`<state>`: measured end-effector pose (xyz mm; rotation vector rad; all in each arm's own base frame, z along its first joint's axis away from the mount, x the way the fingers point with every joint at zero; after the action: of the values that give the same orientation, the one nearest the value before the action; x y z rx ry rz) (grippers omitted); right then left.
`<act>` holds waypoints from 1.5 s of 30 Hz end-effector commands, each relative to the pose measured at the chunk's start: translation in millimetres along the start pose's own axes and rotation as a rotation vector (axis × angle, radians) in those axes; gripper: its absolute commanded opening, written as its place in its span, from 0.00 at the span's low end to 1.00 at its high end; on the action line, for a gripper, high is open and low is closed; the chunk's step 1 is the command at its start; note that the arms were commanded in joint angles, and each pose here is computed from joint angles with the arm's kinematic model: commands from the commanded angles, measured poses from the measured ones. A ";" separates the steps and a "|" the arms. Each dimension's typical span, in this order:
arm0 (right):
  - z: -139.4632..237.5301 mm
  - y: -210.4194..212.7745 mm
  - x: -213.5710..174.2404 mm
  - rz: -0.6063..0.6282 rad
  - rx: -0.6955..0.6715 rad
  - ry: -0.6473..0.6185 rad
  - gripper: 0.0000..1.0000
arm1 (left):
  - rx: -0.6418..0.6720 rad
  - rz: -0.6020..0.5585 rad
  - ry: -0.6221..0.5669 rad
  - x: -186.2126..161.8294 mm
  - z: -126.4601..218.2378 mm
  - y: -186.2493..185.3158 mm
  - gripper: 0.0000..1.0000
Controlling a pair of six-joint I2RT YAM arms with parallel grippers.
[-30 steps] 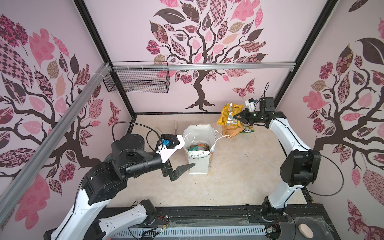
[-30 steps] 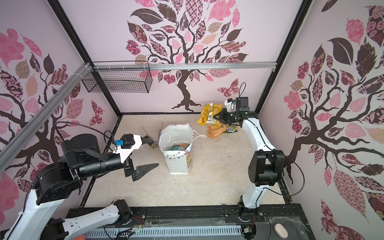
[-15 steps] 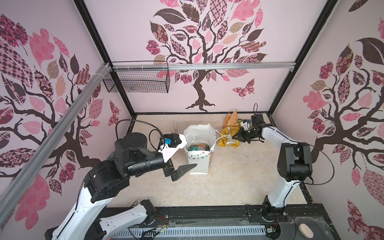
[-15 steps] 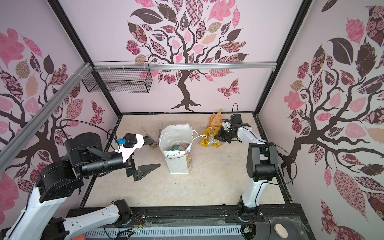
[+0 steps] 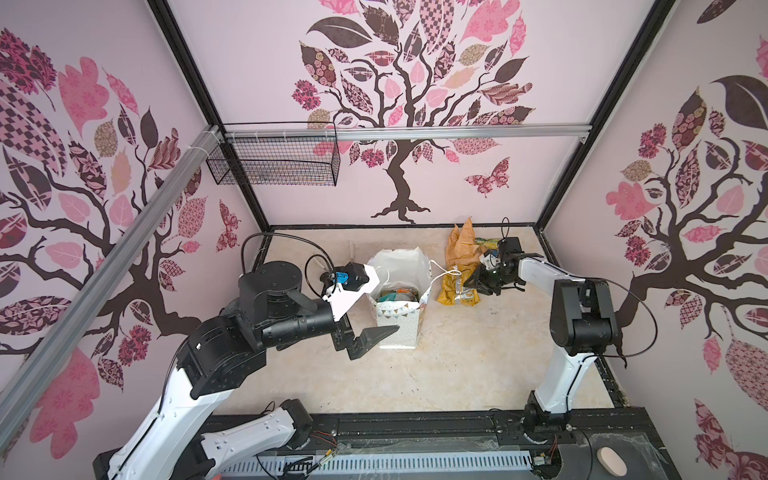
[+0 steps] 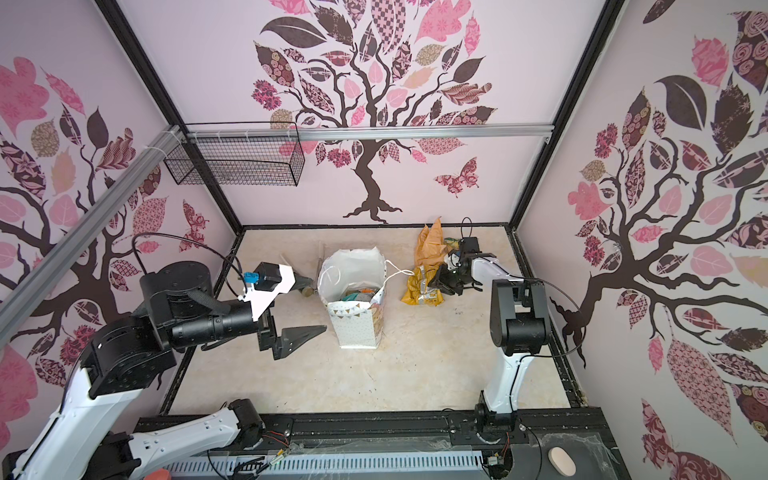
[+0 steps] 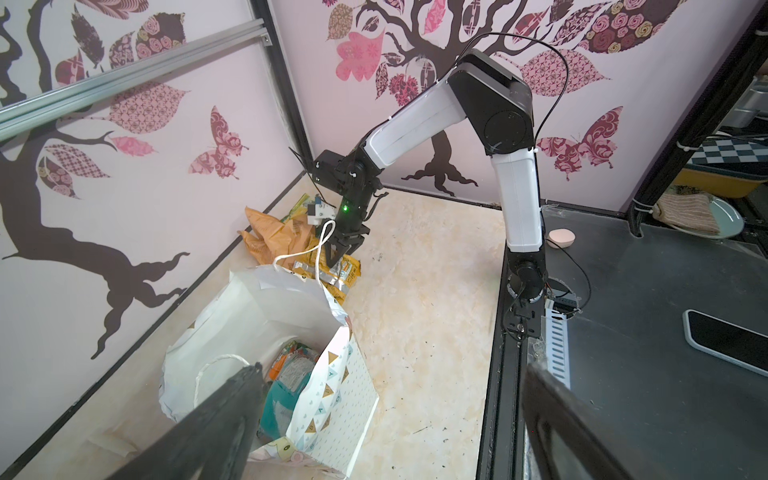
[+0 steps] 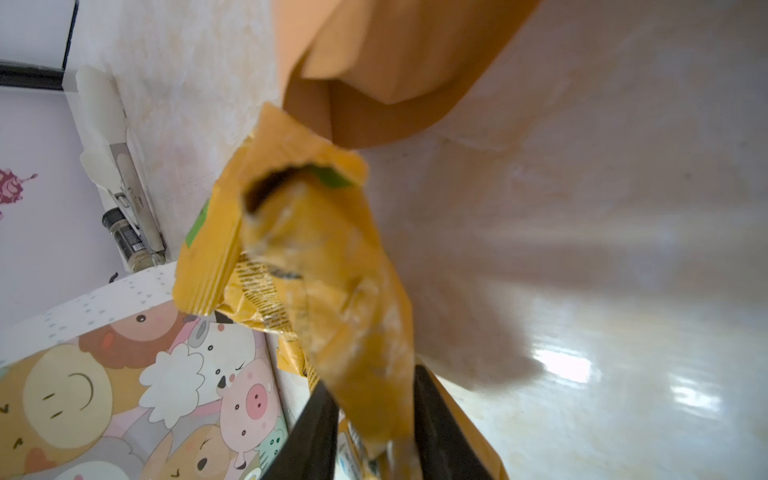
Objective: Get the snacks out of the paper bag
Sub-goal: 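Lower the yellow chip bag beside the tan pouch and open the right gripper, then move the right gripper back toward the bag while the left gripper approaches the bag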
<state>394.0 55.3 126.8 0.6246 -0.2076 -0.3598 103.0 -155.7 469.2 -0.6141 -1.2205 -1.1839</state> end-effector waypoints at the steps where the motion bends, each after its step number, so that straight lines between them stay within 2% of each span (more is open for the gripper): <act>1: 2.0 -7.1 -2.3 -0.016 -0.050 -0.017 0.43 | -0.013 0.009 -0.029 5.8 -1.5 0.1 0.98; 6: 26.0 3.0 0.3 0.001 -0.085 -0.109 0.66 | -0.021 0.020 -0.038 9.2 -4.0 1.1 0.98; 8: 39.2 10.5 2.0 0.013 -0.087 -0.152 0.71 | -0.023 0.026 -0.042 10.3 -5.7 1.9 0.98; 13: 77.2 36.2 2.1 0.046 -0.038 -0.258 0.76 | -0.017 0.042 -0.062 14.3 -7.0 3.7 0.98; 19: 128.9 75.6 -8.3 0.096 0.112 -0.354 0.81 | 0.032 0.071 -0.100 22.0 -7.8 10.2 0.98; 28: 199.8 128.0 -57.1 0.192 0.340 -0.457 0.90 | 0.122 0.115 -0.128 31.7 -19.9 25.7 0.98; 32: 219.5 152.8 -88.3 0.264 0.429 -0.463 0.95 | 0.158 0.118 -0.123 34.1 -30.6 33.8 0.98; 37: 228.0 179.2 -130.9 0.332 0.549 -0.394 0.98 | 0.223 0.149 -0.096 34.5 -50.9 47.8 0.98; 45: 234.4 201.0 -176.7 0.394 0.674 -0.315 1.00 | 0.401 0.252 0.037 19.6 -85.6 75.3 0.98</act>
<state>229.7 142.4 409.8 1.1015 -0.7591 -0.0236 193.9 -217.0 465.7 -0.4810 -1.2257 -0.8241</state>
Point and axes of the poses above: each gripper's point midway between its finger pads, its own z axis back along the fingers, its own y axis along the line the jaws close on, x = y × z, the point moved 8 cm from there along z, back along the fingers, and after that the axes turned 7 degrees about -z, right-handed, at the moved point
